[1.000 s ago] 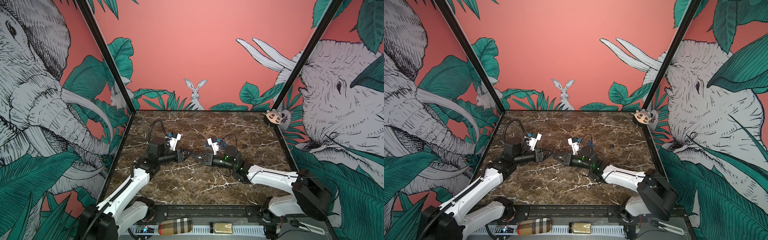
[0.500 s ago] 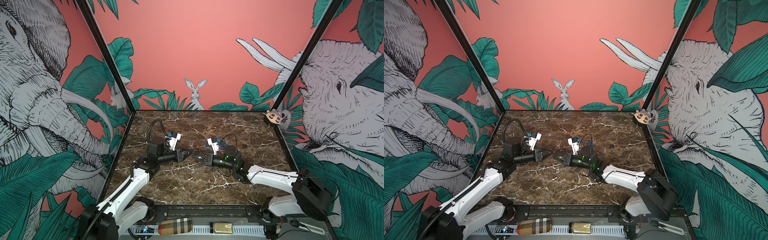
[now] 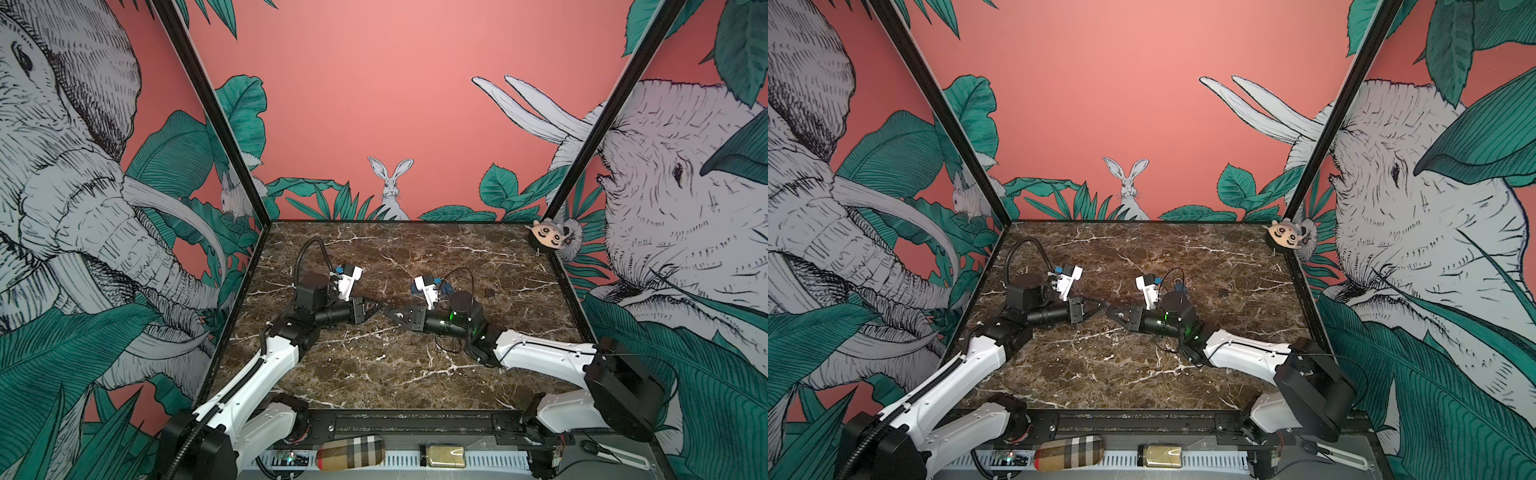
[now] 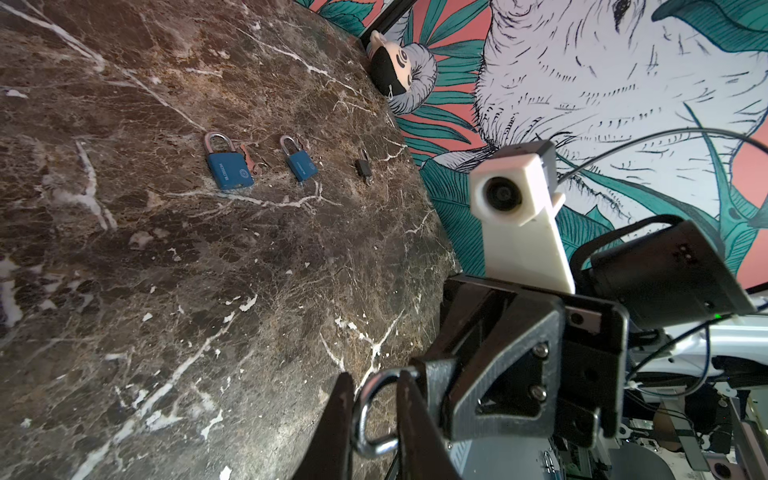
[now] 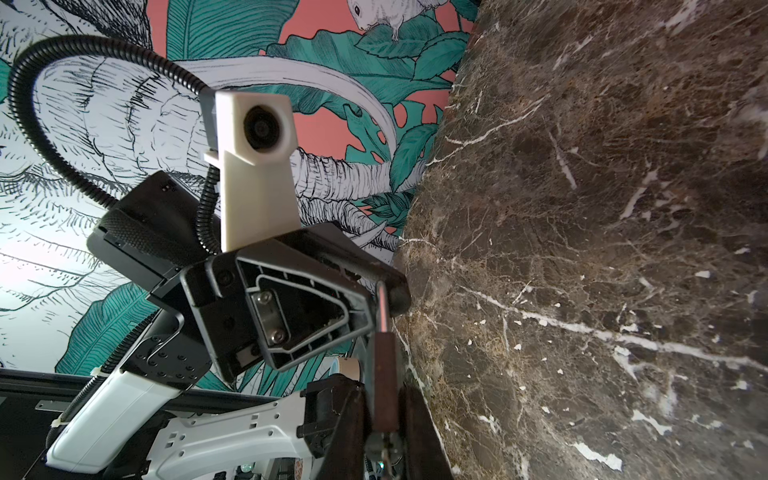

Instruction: Lock with the key

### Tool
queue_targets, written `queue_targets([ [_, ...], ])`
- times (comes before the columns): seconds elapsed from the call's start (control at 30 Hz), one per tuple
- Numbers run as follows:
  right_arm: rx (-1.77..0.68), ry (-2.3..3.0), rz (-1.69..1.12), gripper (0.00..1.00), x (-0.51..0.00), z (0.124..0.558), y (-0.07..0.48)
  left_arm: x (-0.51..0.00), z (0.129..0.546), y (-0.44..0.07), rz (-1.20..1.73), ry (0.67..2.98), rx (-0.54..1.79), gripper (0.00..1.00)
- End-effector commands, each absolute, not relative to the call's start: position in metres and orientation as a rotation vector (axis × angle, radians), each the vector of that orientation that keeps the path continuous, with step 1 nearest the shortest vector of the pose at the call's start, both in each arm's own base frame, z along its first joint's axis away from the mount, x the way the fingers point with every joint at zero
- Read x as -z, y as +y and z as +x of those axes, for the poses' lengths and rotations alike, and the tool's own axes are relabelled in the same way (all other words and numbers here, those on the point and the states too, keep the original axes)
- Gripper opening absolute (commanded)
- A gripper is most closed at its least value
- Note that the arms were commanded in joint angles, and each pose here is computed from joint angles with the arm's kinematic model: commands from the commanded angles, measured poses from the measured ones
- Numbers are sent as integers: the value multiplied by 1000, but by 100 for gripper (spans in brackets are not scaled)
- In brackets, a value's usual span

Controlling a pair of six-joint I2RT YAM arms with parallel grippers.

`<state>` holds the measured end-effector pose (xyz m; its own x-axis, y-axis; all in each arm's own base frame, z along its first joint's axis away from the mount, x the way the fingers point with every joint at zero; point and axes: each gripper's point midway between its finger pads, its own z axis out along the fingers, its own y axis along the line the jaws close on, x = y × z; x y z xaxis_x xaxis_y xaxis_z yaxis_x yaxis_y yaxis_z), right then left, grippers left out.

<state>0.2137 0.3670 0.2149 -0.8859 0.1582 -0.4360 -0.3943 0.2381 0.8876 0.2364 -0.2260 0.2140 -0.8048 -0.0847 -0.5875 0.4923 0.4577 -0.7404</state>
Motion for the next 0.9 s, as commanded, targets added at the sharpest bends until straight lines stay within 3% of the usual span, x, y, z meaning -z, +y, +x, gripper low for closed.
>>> queue_targets([
  [0.0,-1738,1967,-267,0,-243,211,368,-217,239,-225,347,2142,1341,18],
  [0.43,-1757,1958,-274,0,-244,209,368,-210,240,-227,345,2170,1345,5],
  [0.87,-1811,1897,-254,0,-260,212,372,-213,235,-230,369,2145,1397,0],
])
